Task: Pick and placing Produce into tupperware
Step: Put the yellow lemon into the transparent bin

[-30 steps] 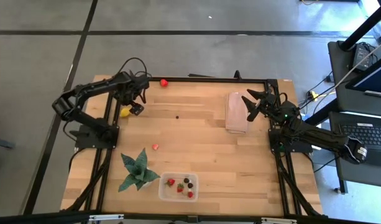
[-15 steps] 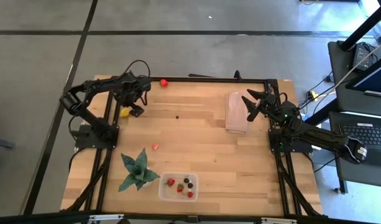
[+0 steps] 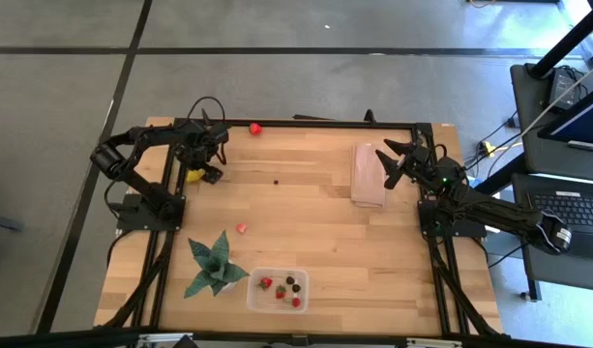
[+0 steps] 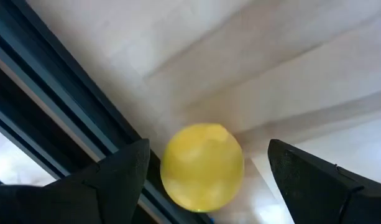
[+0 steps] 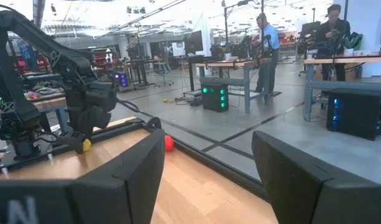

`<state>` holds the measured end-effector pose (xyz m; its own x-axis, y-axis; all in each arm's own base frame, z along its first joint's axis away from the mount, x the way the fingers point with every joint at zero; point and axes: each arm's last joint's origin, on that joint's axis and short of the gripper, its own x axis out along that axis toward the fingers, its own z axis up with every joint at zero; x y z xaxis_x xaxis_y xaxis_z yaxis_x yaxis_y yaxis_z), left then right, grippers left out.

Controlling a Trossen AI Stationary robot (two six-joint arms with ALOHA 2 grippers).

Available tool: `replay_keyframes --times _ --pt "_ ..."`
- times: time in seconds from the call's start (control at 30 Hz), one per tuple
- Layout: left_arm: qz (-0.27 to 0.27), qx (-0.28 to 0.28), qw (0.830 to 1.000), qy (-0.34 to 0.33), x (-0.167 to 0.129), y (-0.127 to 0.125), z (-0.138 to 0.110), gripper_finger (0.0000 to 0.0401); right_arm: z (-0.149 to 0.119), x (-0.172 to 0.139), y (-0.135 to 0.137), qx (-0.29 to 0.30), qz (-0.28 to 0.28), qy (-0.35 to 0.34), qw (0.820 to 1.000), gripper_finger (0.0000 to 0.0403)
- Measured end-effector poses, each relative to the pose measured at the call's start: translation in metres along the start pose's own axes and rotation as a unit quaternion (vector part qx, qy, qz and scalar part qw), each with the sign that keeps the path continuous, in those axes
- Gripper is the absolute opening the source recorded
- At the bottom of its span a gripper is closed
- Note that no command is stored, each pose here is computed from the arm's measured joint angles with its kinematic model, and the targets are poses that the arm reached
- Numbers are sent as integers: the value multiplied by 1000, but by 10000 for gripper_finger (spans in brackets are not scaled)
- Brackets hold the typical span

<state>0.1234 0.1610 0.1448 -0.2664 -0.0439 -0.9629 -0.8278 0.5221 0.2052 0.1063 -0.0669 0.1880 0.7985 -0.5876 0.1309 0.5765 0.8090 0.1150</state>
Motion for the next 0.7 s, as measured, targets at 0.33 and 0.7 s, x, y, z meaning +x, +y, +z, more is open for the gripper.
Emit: replay_keyframes --times 0.33,0.7 --pt "-2 3 1000 16 3 0 -3 321 0 0 0 12 0 0 1000 243" --pt "-3 2 1000 15 3 0 -3 307 0 0 0 11 0 0 1000 243"
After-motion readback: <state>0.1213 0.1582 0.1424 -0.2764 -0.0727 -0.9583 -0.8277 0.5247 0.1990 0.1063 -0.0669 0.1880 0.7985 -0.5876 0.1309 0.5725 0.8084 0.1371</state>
